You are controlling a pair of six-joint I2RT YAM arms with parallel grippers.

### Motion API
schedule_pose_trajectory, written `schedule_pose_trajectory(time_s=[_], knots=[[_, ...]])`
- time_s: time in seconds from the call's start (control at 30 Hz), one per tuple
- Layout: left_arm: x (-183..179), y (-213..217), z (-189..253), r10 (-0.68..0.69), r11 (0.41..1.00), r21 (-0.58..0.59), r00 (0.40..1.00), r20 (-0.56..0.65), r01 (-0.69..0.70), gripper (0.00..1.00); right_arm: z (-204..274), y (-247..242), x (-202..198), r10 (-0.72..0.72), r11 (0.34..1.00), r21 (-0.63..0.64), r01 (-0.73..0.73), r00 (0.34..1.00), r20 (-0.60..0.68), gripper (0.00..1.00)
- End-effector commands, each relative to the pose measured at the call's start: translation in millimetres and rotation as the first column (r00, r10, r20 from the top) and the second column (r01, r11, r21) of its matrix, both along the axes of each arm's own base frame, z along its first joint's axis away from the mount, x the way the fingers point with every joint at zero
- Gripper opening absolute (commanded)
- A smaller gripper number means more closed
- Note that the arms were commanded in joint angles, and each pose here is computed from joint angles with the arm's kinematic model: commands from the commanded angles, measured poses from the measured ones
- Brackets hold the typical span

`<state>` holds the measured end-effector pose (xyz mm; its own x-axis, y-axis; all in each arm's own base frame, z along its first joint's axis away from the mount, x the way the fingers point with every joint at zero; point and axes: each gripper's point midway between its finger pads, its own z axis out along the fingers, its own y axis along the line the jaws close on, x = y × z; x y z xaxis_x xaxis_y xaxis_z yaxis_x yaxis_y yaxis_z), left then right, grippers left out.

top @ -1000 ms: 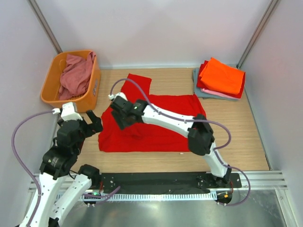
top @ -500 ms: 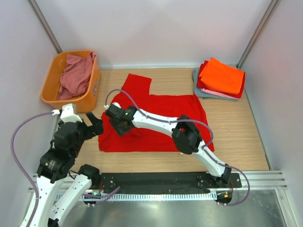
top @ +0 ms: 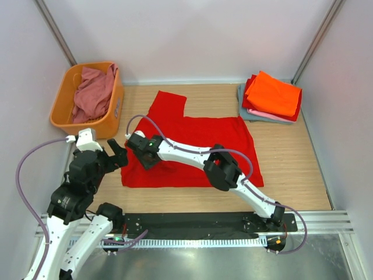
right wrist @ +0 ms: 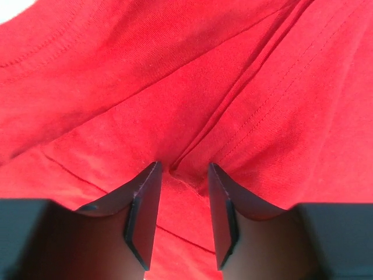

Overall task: Fold and stack the t-shirts
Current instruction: Fold the tshirt

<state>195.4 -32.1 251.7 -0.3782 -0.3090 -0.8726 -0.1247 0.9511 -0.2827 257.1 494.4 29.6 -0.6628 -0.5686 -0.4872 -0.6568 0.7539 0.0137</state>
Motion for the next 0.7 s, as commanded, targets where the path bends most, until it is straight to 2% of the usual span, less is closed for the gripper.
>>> schedule_pose_trajectory(time_s=[0.0,0.07,0.1,0.2,0.53,0.67], knots=[[1.7,1.6,3.5,0.005,1.0,0.008,1.0,0.019,-0.005,1.0,12.5,9.0,6.9,-0.016,1.0,0.024,0.015,0.999,0.049,0.38],[1.8,1.6,2.8,0.004,1.0,0.009,1.0,0.019,-0.004,1.0,9.9,5.9,7.5,-0.021,1.0,0.009,0.02,0.998,0.053,0.34],[2.2,1.7,2.3,0.006,1.0,0.009,1.0,0.018,-0.006,1.0,9.1,4.9,8.3,-0.022,1.0,0.004,0.022,0.998,0.057,0.26],[2.2,1.7,2.2,0.005,1.0,0.011,1.0,0.018,-0.006,1.0,14.2,1.6,10.8,-0.033,0.999,-0.002,0.033,0.997,0.074,0.15],[2.8,2.6,-0.1,0.011,1.0,0.016,1.0,0.012,-0.011,1.0,68.5,-7.2,19.7,-0.024,0.999,0.033,0.02,0.989,0.146,0.13],[3.2,3.5,-0.8,0.018,1.0,0.017,1.0,0.009,-0.018,1.0,76.3,-18.2,29.5,-0.013,1.0,0.012,0.012,0.986,0.169,0.13]])
